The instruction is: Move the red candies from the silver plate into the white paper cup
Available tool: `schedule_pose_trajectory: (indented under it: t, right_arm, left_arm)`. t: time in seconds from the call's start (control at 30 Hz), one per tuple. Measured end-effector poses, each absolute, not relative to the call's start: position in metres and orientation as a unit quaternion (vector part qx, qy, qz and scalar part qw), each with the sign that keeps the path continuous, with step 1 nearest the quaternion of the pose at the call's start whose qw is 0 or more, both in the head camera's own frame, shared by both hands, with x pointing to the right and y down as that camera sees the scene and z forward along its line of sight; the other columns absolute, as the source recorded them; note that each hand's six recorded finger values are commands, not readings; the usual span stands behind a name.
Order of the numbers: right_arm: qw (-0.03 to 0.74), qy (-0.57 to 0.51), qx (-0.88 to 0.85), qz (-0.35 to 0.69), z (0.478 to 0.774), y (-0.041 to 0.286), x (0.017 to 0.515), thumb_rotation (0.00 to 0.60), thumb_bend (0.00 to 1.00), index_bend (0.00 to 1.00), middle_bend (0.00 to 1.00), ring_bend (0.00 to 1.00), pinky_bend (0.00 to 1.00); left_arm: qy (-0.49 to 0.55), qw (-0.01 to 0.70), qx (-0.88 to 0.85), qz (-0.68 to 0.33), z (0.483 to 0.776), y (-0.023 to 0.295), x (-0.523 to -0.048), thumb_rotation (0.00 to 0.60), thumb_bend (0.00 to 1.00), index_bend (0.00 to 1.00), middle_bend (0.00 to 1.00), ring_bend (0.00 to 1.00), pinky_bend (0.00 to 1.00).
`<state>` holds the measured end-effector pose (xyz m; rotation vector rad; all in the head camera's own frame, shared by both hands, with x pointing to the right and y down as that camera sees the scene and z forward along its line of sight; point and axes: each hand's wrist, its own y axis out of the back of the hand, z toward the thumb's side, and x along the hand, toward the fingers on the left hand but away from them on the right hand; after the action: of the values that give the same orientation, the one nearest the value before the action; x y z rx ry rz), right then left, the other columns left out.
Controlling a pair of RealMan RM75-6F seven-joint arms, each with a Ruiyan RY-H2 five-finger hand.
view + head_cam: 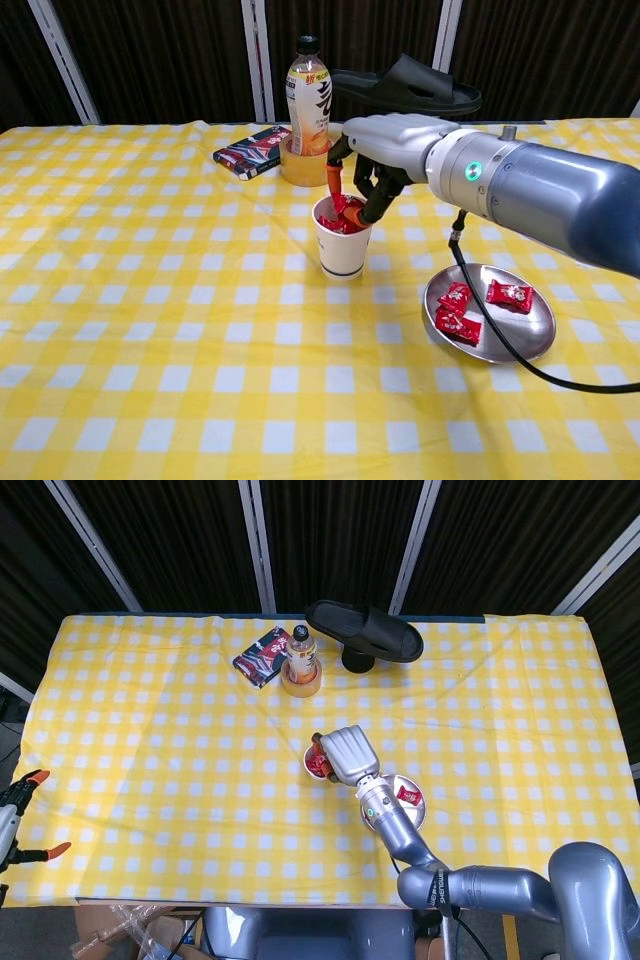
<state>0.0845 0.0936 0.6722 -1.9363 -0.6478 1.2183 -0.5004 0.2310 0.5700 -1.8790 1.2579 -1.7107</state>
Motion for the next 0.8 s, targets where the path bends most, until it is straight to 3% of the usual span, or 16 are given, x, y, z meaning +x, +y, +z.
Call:
schedule_pose_trajectory:
  t: [0.27, 0.8]
  right_arm:
    - [0.379, -0.254, -0.753, 0.474, 0.667, 0.095, 0.085, 0.600, 0.45, 0.31, 0.82, 0.93, 0.98]
    - [0.392, -0.262, -0.741, 0.478, 0.643, 0.118, 0.109, 0.600, 0.45, 0.30, 0.82, 0.93, 0.98]
  left_arm:
    - [0.439, 0.152, -0.655, -0.596, 0.570, 0.231, -0.500, 0.600, 0.04, 0.00, 0.00, 0.00, 0.00]
    - [0.441, 0.159, -0.654, -0.593, 0.568, 0.232, -0.500, 0.600, 0.04, 0.00, 0.00, 0.00, 0.00]
